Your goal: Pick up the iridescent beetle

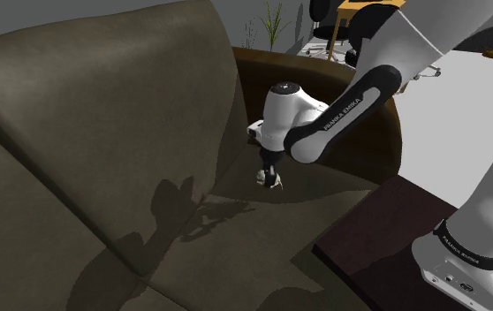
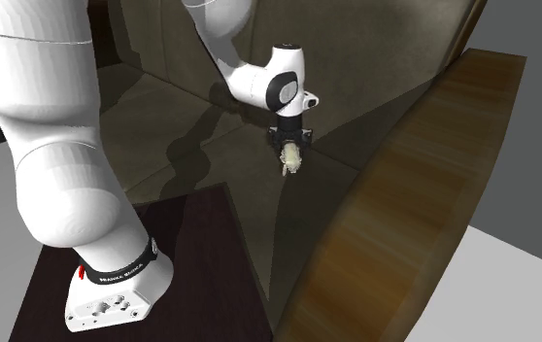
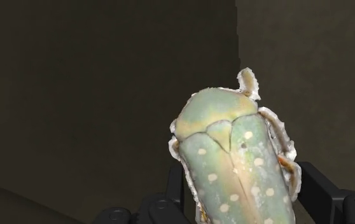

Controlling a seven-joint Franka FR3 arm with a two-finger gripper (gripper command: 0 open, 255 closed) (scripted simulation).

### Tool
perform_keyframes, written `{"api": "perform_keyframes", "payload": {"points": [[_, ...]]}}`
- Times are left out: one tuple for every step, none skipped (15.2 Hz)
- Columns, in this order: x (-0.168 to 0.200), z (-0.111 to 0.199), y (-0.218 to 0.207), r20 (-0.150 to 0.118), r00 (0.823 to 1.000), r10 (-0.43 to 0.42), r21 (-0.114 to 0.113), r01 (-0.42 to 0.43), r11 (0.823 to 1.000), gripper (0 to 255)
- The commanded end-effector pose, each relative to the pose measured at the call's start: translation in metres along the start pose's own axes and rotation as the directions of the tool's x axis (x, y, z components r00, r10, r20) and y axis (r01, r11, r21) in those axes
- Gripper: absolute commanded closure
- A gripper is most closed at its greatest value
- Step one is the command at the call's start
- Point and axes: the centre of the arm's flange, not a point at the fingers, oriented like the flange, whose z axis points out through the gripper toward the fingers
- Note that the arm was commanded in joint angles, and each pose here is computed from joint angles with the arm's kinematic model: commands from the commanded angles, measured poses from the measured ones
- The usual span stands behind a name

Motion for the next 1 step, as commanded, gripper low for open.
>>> {"api": "perform_keyframes", "payload": {"points": [[-0.0006, -0.0028, 0.0004, 0.0, 1.0, 0.0, 0.0, 0.0, 1.0, 255]]}}
